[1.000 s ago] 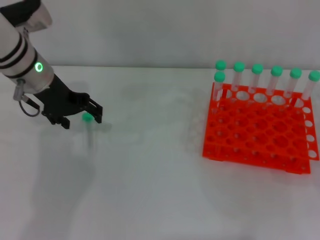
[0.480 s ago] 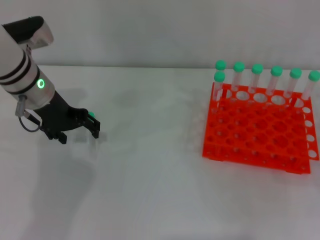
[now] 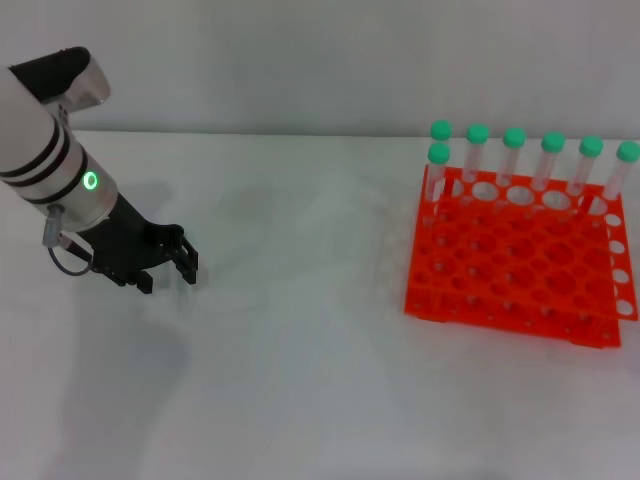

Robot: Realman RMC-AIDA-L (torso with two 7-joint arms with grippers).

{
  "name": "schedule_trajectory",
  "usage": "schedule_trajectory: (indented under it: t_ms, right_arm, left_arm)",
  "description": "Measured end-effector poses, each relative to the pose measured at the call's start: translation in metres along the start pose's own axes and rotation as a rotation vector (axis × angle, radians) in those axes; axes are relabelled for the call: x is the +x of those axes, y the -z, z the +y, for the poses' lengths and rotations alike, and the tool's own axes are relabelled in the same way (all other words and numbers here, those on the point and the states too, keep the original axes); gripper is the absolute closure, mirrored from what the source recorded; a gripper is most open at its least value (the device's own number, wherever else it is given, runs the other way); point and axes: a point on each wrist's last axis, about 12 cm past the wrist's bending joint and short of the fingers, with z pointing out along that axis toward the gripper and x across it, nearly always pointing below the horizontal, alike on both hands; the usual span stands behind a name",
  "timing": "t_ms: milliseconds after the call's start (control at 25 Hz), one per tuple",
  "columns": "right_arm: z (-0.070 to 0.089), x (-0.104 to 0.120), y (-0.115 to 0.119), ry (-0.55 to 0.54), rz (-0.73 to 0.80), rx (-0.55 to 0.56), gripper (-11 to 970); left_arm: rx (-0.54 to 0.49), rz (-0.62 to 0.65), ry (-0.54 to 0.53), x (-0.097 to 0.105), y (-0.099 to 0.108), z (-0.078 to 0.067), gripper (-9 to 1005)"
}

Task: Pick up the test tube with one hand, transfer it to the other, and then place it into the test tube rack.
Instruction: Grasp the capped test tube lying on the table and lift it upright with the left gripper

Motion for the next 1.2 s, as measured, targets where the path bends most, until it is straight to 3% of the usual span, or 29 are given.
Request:
schedule_trajectory:
  t_ms: [440, 800, 1040, 1200]
  right_arm:
    - [0.003, -0.003, -0.004, -0.002, -0.009, -0.006, 87]
    - [0.005, -0.004, -0.007, 0.001, -0.015, -0.013, 86]
    - [0.005, -0.005, -0.008, 0.005, -0.016, -0.014, 86]
    - [0.004, -0.006, -0.009, 0.005, -0.017, -0.01, 87]
  left_arm:
    - [0.032, -0.002, 0.055, 0.006, -0.006, 0.011, 416]
    - [0.045, 0.012, 0.047, 0.008, -0.008, 0.008, 422]
    - [0.04, 0.007, 0.079, 0.008, -0.009, 0.012, 455]
    - [0.048, 0.007, 0.104, 0.009, -0.01, 0.015, 538]
